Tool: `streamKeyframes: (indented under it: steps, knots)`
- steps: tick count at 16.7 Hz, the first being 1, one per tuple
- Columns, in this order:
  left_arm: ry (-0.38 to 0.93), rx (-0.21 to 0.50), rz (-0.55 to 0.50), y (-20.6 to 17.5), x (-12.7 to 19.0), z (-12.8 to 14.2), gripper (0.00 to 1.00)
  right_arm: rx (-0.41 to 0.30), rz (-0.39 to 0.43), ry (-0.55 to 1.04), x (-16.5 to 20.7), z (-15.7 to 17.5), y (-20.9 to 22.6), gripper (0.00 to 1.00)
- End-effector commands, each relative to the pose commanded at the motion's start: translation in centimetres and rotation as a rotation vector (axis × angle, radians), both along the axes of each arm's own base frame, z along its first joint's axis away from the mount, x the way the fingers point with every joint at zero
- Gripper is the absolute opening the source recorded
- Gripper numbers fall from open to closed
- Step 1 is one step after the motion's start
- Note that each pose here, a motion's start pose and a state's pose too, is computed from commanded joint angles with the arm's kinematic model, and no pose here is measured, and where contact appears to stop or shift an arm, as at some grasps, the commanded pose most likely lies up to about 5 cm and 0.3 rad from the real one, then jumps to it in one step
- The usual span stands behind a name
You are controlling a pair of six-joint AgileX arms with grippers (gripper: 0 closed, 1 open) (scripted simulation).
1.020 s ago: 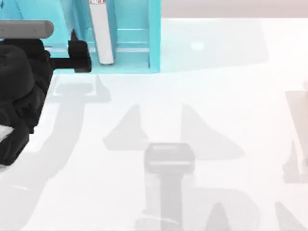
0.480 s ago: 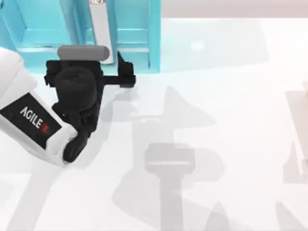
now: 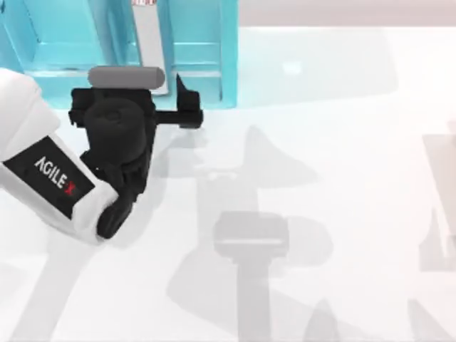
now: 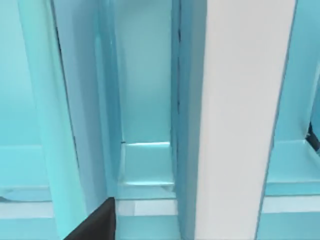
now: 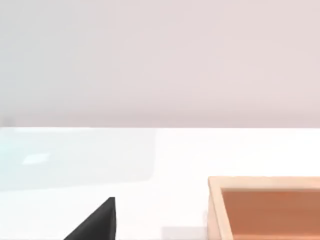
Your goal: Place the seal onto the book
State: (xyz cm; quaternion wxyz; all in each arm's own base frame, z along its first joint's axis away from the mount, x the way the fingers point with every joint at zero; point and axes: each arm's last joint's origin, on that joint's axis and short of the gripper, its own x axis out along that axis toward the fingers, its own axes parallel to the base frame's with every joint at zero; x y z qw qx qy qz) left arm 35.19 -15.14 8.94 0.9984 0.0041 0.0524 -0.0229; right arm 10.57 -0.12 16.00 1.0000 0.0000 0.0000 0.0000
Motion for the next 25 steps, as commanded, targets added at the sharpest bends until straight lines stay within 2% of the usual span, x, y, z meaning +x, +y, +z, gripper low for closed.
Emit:
streamKeyframes:
  steps: [10, 16, 25]
  knots:
    - [-0.004, -0.001, -0.002, -0.7, 8.5, -0.9, 1.00, 0.000, 0.000, 0.000, 0.0, 0.0, 0.0, 1.00]
    - [-0.003, -0.001, -0.002, -0.6, 9.6, -1.0, 1.00, 0.000, 0.000, 0.000, 0.0, 0.0, 0.0, 1.00]
    - [-0.003, -0.001, -0.002, -0.6, 9.6, -1.0, 0.32, 0.000, 0.000, 0.000, 0.0, 0.0, 0.0, 1.00]
